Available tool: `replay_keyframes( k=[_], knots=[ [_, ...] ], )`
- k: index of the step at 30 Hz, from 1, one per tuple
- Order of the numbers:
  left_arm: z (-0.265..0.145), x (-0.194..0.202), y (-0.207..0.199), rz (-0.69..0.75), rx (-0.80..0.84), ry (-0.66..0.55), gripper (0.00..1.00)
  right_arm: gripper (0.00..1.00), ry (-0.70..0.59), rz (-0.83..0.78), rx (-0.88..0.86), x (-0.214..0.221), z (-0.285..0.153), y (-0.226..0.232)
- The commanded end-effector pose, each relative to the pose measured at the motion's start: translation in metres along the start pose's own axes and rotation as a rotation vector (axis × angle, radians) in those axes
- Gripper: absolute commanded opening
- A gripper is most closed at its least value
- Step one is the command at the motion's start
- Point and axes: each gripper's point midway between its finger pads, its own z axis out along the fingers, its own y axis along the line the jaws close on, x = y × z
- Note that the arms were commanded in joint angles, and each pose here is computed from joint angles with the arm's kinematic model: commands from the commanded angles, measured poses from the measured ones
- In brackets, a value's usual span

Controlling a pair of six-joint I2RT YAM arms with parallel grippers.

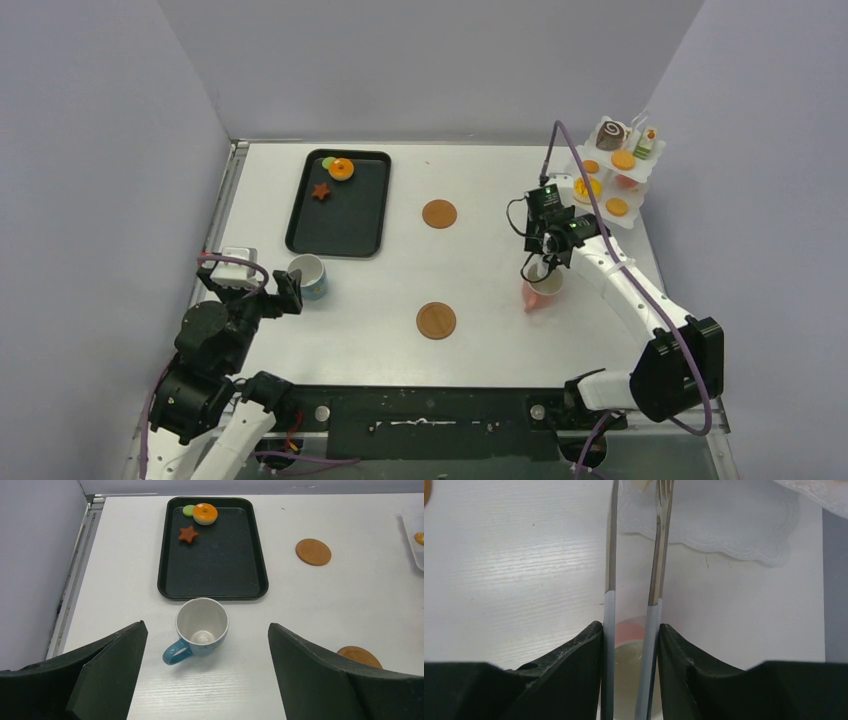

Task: Serve the afternoon tea
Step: Place the desert on the desert table.

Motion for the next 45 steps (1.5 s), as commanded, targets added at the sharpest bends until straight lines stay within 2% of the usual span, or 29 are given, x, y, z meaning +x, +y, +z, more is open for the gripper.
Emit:
replay_keyframes(
  k=[1, 25, 34, 45],
  knots=[
    [0.003, -0.015, -0.007, -0.006, 0.03, -0.047, 0.9, 0.36, -0.072, 0.083, 0.037, -0.014, -0.004, -0.018],
    [0.0, -0.016, -0.008, -0.007, 0.04, -0.055, 0.9, 0.37, -0.008, 0.223, 0.179, 0.019, 0.001, -0.075],
    [-0.001, -0.017, -0.007, -0.008, 0.036, -0.06, 0.9, 0.39, 0.019, 0.206, 0.151, 0.021, 0.027, -0.084],
    [0.0, -0.016, -0.01, -0.009, 0.051, -0.057, 0.9, 0.39, -0.052, 0.223, 0.204, 0.01, 0.04, -0.097]
  ],
)
